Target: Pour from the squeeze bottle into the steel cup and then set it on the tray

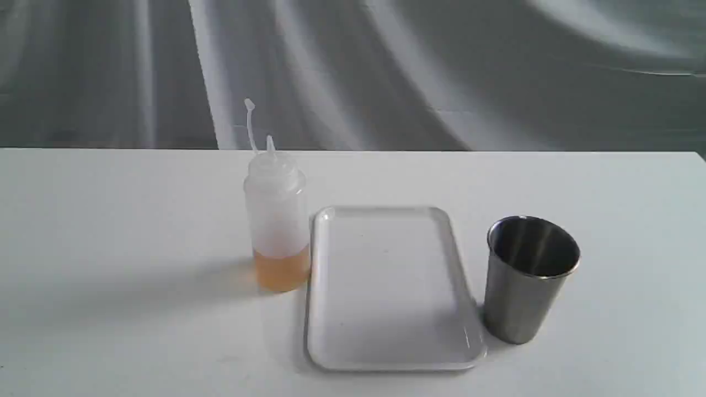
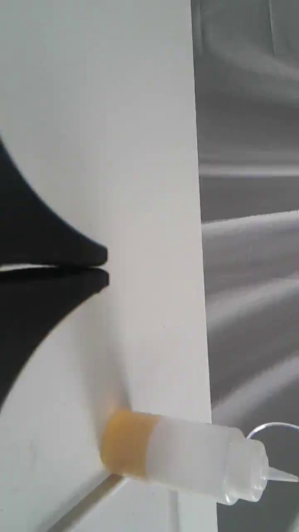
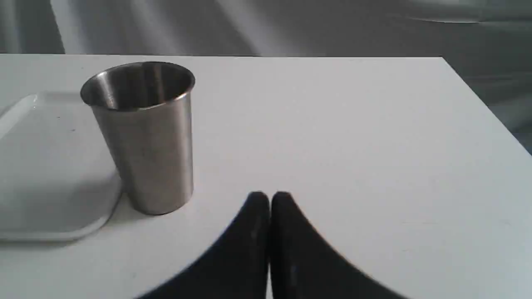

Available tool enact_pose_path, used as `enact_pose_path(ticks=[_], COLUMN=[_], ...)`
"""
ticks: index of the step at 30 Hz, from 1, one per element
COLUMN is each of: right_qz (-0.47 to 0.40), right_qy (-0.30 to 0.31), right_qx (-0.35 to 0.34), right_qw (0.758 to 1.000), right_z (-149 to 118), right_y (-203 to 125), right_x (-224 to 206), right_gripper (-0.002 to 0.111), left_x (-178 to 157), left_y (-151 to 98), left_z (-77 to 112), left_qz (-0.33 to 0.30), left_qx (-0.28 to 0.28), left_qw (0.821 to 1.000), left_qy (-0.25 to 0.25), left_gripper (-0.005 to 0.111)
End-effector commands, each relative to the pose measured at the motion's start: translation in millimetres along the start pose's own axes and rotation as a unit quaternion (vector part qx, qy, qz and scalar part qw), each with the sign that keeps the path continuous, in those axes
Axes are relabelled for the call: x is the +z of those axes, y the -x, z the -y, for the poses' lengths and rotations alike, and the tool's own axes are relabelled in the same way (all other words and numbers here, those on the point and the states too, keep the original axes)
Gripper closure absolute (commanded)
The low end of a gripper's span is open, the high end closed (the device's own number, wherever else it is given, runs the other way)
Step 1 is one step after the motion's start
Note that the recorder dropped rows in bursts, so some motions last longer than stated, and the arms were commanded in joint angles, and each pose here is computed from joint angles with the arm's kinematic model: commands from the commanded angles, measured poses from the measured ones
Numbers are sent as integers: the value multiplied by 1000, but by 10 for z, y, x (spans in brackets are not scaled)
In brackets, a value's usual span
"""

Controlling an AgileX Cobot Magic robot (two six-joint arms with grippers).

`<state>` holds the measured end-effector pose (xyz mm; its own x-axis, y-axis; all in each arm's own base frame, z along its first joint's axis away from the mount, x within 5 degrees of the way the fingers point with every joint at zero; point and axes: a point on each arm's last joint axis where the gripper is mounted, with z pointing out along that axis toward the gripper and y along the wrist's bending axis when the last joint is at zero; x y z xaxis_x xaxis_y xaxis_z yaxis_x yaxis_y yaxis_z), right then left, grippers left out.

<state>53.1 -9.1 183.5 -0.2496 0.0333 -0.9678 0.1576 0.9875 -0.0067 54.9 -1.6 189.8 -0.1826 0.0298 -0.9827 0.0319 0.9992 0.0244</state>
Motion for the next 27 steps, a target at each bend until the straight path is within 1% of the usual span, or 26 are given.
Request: enact_pose_path(ticks=[1,8,12,14,19,21,25,27], right_qz=[5,9,27,52,164,214,281,306], right_qy=[-3,-3,-3,-2,4,5,9,15], right_qx=[-1,-1,-1,-2,3,3,5,23], right_qw=[1000,1000,1000,999,987,977,960,952], right_z=[4,4,2,0,-8,-11,-15,-16], right_y=[-4,4,36,83,281,368,478,518], right_x=[-1,-1,-2,-6,-49,-83,-144,-171], right_gripper=[108,108,108,108,108,108,108,108], left_x=[2,2,2,2,2,2,2,2], left_y=[-7,-7,-7,-7,-7,-7,-7,-7], left_z=[-1,-1,-1,-1,-1,-1,-1,-1], left_qz=[3,3,3,3,3,3,3,3], left_qx=[-3,-2,-2,-2,-3,-3,-3,-3], left_qw=[1000,1000,1000,1000,1000,1000,1000,1000], left_qy=[1,1,1,1,1,1,1,1], left_gripper=[107,107,107,107,107,107,107,107])
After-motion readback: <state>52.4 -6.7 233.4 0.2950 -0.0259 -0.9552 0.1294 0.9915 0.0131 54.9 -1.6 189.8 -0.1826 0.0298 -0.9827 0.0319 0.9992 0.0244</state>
